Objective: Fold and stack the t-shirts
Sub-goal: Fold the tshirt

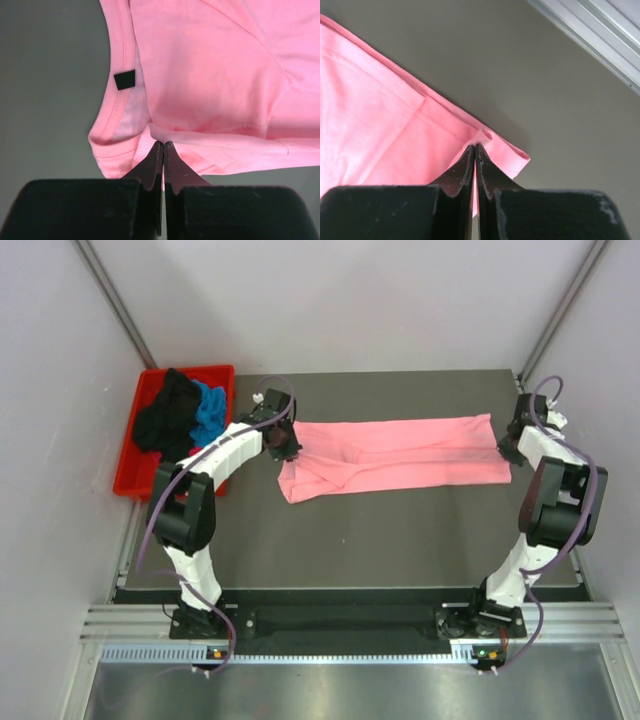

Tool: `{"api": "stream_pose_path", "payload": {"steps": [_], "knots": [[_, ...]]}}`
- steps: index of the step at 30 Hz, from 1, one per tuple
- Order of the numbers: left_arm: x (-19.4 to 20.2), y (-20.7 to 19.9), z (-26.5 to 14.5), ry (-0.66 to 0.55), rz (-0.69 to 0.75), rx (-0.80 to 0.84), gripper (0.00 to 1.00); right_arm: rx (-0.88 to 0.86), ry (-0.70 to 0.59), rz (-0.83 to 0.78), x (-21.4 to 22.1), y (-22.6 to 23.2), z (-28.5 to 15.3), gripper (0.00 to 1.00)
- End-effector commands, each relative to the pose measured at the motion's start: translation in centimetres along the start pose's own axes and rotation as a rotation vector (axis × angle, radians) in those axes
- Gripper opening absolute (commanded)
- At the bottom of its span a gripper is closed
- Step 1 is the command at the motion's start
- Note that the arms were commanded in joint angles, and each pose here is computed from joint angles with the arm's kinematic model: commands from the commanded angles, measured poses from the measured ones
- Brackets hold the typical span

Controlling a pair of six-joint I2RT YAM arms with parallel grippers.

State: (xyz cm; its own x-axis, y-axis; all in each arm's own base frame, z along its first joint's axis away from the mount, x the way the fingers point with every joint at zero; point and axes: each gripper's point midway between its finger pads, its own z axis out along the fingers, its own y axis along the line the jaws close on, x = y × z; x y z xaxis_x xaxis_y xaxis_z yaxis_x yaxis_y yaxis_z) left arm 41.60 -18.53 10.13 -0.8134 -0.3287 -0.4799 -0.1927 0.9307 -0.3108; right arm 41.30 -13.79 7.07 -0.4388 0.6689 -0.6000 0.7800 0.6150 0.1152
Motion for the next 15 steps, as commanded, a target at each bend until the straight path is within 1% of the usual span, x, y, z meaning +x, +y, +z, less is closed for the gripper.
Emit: {"api": "stream_pose_path", "payload": {"steps": [1, 5, 9, 10, 15], "knots": [[-0.9, -0.2, 0.5, 0.024, 0.029, 0.006, 0.00, 0.006, -0.030, -0.008, -1.1, 0.8, 0.5, 0.00], [-1.2, 0.4, 1.5, 0.039, 0.028, -0.004, 0.00, -0.023, -0.020, -0.013, -1.0, 1.8, 0.8, 0.00], [-0.8, 1.2, 3.0, 0.072, 0.017, -0.020, 0.00, -0.010, -0.019, -0.024, -0.7, 2.0, 1.2, 0.00], [-0.7, 0.7, 3.0, 0.089, 0.015, 0.004, 0.00, -0.007, -0.018, -0.025, -0.6, 2.0, 1.3, 0.00], [-0.9, 0.7, 3.6, 0.095, 0.017, -0.001, 0.00, -0.006, -0.023, -0.028, -1.0, 2.4, 1.4, 0.00]]}}
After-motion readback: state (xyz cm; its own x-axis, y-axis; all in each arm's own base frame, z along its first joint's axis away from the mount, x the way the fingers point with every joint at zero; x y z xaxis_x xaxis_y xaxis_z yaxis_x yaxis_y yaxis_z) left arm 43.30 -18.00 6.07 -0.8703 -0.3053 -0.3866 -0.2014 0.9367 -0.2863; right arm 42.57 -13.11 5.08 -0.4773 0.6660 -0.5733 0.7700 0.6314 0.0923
